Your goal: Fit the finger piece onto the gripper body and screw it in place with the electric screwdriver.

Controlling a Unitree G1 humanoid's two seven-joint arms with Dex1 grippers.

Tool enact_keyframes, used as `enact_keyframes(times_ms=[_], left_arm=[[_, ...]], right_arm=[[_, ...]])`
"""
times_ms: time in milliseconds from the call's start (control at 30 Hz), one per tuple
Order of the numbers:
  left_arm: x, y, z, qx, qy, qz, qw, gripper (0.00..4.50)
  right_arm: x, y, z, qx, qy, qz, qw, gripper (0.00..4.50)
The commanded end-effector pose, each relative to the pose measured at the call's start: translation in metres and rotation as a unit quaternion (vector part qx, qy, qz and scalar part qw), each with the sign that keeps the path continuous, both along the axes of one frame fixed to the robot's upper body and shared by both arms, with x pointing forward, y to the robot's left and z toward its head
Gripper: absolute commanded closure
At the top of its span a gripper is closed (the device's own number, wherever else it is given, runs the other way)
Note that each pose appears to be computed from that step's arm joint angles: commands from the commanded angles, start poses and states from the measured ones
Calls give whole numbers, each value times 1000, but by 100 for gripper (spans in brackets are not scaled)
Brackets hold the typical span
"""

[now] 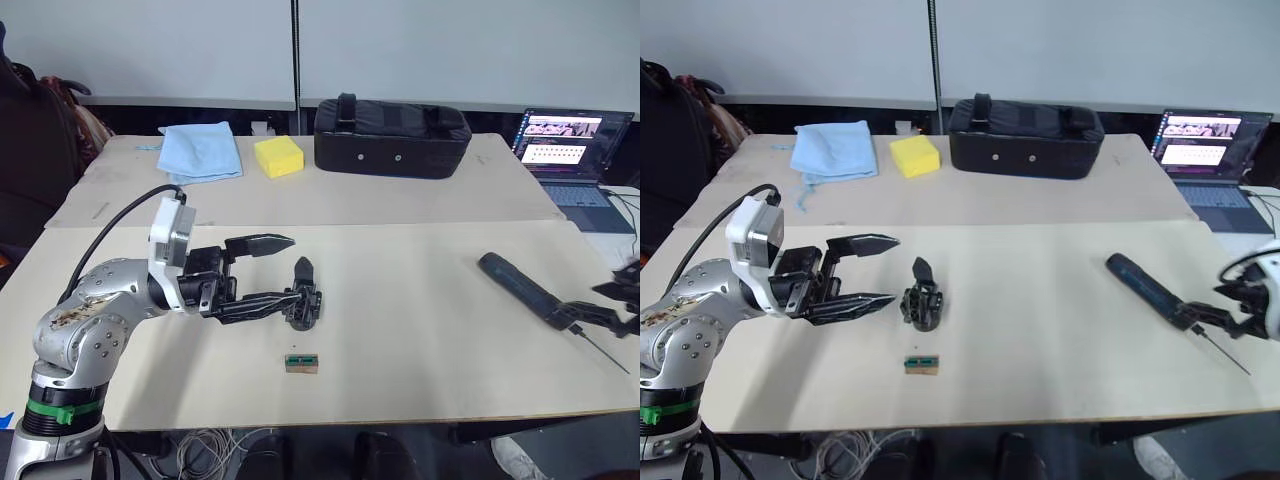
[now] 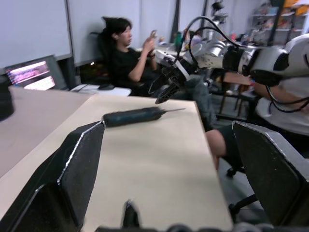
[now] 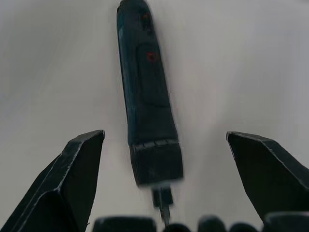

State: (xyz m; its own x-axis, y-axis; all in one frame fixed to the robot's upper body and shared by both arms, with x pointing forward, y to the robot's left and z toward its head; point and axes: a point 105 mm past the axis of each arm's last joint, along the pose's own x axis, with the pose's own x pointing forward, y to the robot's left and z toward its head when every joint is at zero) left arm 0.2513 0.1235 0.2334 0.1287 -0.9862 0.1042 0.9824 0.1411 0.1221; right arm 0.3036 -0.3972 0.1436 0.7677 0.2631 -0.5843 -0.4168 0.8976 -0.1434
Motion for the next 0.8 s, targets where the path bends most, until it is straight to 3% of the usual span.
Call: enact_keyframes(times_ms=[33, 333, 600, 800], left_arm=[[-4, -4, 2, 6, -20, -5, 1000, 1], [-4, 0, 4, 15, -22, 11, 1000, 1], [-9, 0, -2, 23, -17, -6, 1000, 0], [-10, 13, -13, 47, -17, -7, 999, 0]], right_arm=[[6, -7, -3, -15, 34, -9, 999, 0], [4, -2, -34, -65, 134, 34, 988, 0], [15, 5, -17, -63, 66, 69, 993, 257], [8, 32, 29, -59, -10, 207, 977, 258]])
